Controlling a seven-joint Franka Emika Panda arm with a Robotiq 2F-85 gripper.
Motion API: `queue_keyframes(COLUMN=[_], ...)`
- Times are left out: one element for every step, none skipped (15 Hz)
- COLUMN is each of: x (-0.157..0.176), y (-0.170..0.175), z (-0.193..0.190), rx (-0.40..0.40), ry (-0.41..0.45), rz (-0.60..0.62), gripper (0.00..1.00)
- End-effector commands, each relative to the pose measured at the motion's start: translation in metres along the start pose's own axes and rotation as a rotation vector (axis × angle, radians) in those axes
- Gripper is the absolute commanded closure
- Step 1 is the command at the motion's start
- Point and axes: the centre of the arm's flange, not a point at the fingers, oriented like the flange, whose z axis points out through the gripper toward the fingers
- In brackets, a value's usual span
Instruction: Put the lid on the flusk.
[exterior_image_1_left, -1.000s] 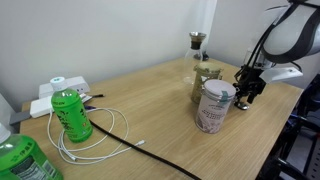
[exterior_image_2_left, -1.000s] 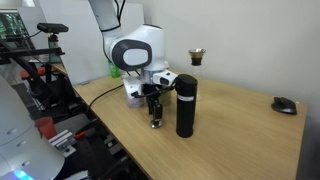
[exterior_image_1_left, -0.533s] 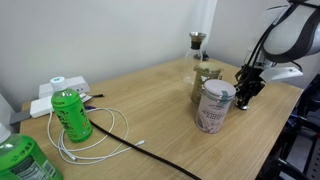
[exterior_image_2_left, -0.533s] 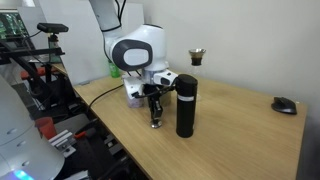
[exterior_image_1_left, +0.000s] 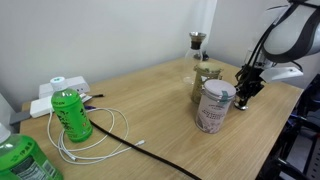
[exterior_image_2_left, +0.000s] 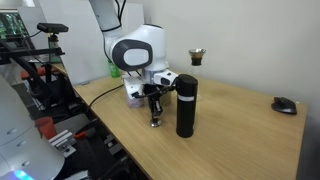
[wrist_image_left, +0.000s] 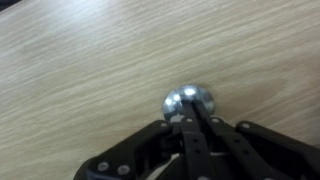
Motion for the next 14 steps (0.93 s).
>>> queue_keyframes(x=[-0.007,-0.007,-0.008,-0.008,-0.008,-0.006,-0.005,-0.003,0.0,0.003,0.007,0.01,0.013,0.015], y=[0.008,0.009,0.01,0.009,0.007,0.004,0.003,0.001,-0.001,-0.003,-0.004,-0.006,-0.008,-0.009], z=[-0.013,-0.017,-0.022,-0.026,-0.032,-0.04,-0.048,-0.058,-0.068,-0.08,-0.091,-0.103,-0.114,-0.124], rx=[-0.016,-0.021,-0.027,-0.023,-0.019,-0.017,-0.015,-0.013,-0.006,0.002,0.008,0.015,0.021,0.022], ry=[-0.013,-0.016,-0.014,-0.014,-0.012,-0.002,0.012,0.031,0.053,0.083,0.108,0.123,0.133,0.135], rz=[0.0,-0.004,-0.012,-0.022,-0.027,-0.032,-0.035,-0.037,-0.037,-0.032,-0.032,-0.032,-0.035,-0.04], gripper=[0.99,0.99,0.99,0.99,0.99,0.99,0.99,0.99,0.99,0.99,0.99,0.99,0.99,0.99])
